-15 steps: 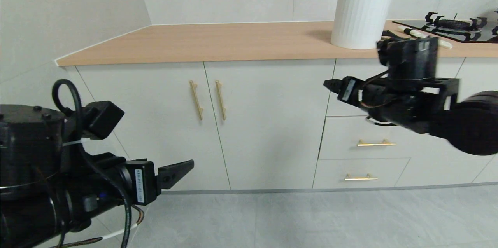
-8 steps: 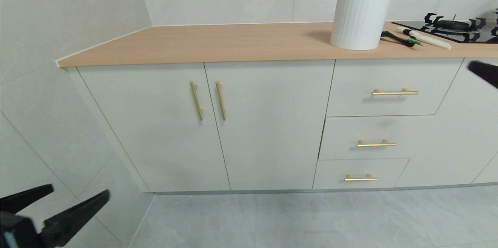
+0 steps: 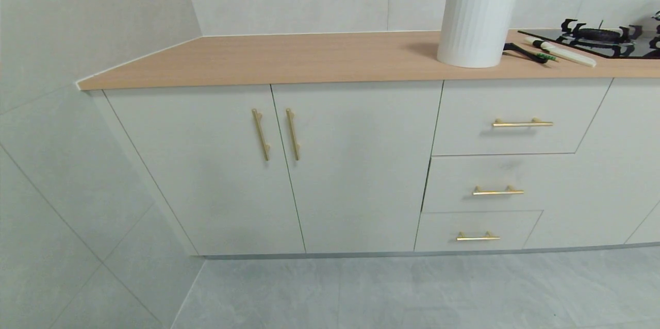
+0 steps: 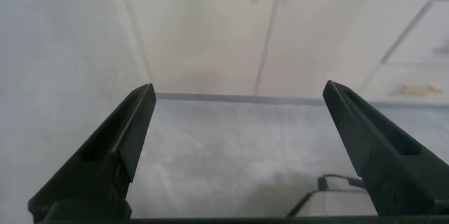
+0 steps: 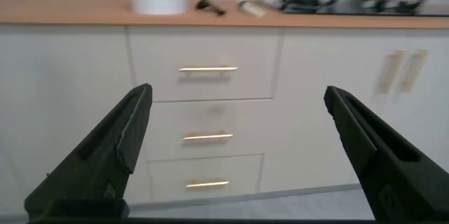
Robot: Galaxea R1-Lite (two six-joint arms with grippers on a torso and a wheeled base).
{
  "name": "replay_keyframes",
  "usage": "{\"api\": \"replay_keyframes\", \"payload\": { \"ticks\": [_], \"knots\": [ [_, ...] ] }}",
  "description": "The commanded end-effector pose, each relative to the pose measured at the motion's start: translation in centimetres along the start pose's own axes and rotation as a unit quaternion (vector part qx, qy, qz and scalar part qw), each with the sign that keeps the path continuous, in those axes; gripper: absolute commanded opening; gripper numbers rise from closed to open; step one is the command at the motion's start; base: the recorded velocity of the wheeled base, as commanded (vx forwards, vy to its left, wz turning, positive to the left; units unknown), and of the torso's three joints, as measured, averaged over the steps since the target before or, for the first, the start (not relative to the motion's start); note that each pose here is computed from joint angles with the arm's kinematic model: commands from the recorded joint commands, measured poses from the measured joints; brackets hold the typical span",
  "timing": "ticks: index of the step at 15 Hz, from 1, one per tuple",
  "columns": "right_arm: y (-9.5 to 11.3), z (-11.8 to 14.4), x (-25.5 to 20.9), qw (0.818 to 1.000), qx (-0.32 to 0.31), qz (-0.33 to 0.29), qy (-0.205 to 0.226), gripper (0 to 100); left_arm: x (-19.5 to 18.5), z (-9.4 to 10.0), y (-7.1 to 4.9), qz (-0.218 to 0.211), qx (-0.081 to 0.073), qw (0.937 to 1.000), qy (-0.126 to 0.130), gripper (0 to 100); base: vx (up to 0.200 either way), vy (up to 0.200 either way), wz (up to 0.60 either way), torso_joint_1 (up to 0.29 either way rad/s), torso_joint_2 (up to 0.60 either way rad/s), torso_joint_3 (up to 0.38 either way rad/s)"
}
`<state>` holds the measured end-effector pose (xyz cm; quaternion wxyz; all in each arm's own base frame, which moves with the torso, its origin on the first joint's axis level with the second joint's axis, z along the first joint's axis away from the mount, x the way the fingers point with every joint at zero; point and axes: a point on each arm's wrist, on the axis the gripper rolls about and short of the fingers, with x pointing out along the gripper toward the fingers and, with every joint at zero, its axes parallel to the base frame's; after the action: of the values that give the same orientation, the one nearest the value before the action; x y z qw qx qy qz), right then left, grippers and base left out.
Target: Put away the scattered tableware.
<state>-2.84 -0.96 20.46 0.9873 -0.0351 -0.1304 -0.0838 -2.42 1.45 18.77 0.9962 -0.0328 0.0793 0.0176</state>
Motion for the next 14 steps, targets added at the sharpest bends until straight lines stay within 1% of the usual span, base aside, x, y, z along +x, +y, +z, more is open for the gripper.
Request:
{"api": "replay_keyframes", "payload": {
  "ticks": [1, 2, 3, 4, 5, 6, 7, 8, 9, 10, 11, 12, 13, 14],
  "knots": [
    [-0.1, -2.2, -4.7, 0.996, -0.006, -0.052, -0.067, 100, -3.1, -2.7, 0.6, 0.046, -0.023, 0.9971, -0.057, 100, 0.000, 0.000, 0.00, 0.000, 0.00, 0.000],
    [0.0, -3.0, -4.3, 0.997, -0.008, -0.050, -0.053, 100, -2.9, -3.9, 0.5, 0.068, -0.028, 0.9959, -0.052, 100, 0.000, 0.000, 0.00, 0.000, 0.00, 0.000],
    [0.0, -3.2, -4.3, 0.996, -0.004, -0.064, -0.055, 100, -2.5, -4.4, 0.4, 0.100, -0.043, 0.9930, -0.045, 100, 0.000, 0.000, 0.00, 0.000, 0.00, 0.000],
    [-0.1, -3.3, -4.2, 0.995, 0.005, -0.080, -0.058, 100, -2.4, -4.5, 0.5, 0.122, -0.064, 0.9893, -0.049, 100, 0.000, 0.000, 0.00, 0.000, 0.00, 0.000],
    [-0.1, -3.8, -4.0, 0.993, 0.011, -0.098, -0.062, 100, -2.4, -4.7, 0.2, 0.150, -0.093, 0.9824, -0.061, 100, 0.000, 0.000, 0.00, 0.000, 0.00, 0.000],
    [0.0, -4.2, -3.8, 0.992, 0.014, -0.104, -0.066, 100, -2.8, -5.5, 0.0, 0.162, -0.096, 0.9791, -0.077, 100, 0.000, 0.000, 0.00, 0.000, 0.00, 0.000],
    [0.0, -5.1, -3.5, 0.991, 0.016, -0.116, -0.066, 100, -2.5, -7.0, -0.1, 0.164, -0.092, 0.9795, -0.073, 100, 0.000, 0.000, 0.00, 0.000, 0.00, 0.000],
    [0.1, -5.3, -3.5, 0.991, 0.017, -0.118, -0.066, 100, -2.4, -7.1, -0.1, 0.166, -0.093, 0.9792, -0.070, 100, 0.000, 0.000, 0.00, 0.000, 0.00, 0.000],
    [0.3, -7.3, -3.0, 0.990, 0.014, -0.125, -0.063, 100, -1.3, -8.4, 0.0, 0.190, -0.098, 0.9753, -0.057, 100, 0.000, 0.000, 0.00, 0.000, 0.00, 0.000],
    [0.5, -8.6, -2.7, 0.992, 0.008, -0.118, -0.050, 100, -0.6, -9.0, 0.0, 0.182, -0.090, 0.9775, -0.059, 100, 0.000, 0.000, 0.00, 0.000, 0.00, 0.000],
    [0.5, -8.9, -2.7, 0.993, 0.010, -0.111, -0.035, 100, 0.5, -9.9, 0.0, 0.168, -0.062, 0.9818, -0.065, 100, 0.000, 0.000, 0.00, 0.000, 0.00, 0.000],
    [0.5, -8.9, -2.7, 0.993, 0.025, -0.111, -0.036, 100, 1.2, -10.5, 0.0, 0.163, -0.048, 0.9821, -0.082, 100, 0.000, 0.000, 0.00, 0.000, 0.00, 0.000],
    [0.6, -9.1, -2.7, 0.993, 0.034, -0.110, -0.027, 100, 1.7, -10.6, -0.1, 0.136, -0.042, 0.9832, -0.115, 100, 0.000, 0.000, 0.00, 0.000, 0.00, 0.000],
    [0.6, -9.3, -2.7, 0.993, 0.033, -0.109, -0.019, 100, 1.7, -10.6, -0.2, 0.106, -0.035, 0.9872, -0.114, 100, 0.000, 0.000, 0.00, 0.000, 0.00, 0.000]
  ]
}}
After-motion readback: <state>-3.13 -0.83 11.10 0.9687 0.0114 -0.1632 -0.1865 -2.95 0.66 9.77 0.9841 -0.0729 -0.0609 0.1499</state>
